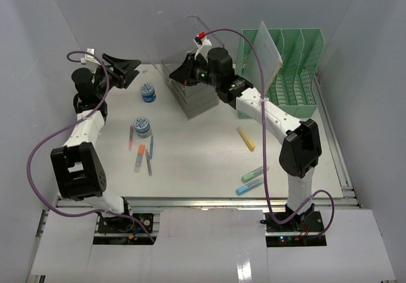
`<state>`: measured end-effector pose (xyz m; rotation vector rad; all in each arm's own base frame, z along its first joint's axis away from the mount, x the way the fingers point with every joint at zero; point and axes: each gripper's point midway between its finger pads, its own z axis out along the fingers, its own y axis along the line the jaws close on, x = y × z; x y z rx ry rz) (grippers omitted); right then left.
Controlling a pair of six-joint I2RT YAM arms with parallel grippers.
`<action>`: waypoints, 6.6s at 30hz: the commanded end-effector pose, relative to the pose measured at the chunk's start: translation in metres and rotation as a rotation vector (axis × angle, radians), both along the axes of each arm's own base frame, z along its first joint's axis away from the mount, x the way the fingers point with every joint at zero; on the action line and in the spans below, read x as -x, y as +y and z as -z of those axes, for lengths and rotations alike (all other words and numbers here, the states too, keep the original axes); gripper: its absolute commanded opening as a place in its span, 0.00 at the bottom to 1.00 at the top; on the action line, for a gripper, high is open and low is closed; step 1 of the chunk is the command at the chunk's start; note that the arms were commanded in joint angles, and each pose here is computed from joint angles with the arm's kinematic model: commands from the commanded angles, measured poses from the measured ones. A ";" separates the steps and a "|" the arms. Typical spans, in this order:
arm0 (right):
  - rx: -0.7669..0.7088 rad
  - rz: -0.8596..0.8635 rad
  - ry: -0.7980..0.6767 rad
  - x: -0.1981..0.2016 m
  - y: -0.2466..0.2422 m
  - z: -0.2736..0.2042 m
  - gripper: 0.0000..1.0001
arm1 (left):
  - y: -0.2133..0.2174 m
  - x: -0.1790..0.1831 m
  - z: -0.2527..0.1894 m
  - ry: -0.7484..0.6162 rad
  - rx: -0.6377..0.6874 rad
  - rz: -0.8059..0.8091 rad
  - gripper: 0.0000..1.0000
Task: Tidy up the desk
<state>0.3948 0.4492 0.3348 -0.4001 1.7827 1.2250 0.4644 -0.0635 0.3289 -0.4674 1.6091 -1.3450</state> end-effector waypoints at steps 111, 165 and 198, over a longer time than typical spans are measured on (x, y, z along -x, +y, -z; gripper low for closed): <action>-0.192 -0.140 -0.041 0.027 -0.001 -0.080 0.08 | -0.111 -0.088 0.065 -0.242 0.023 0.116 0.61; -0.159 -0.116 -0.039 0.027 -0.009 -0.061 0.08 | 0.040 0.092 0.224 0.539 -0.980 -0.126 0.98; -0.158 -0.119 -0.038 0.028 -0.009 -0.061 0.08 | 0.030 0.053 0.234 0.477 -0.948 -0.150 0.55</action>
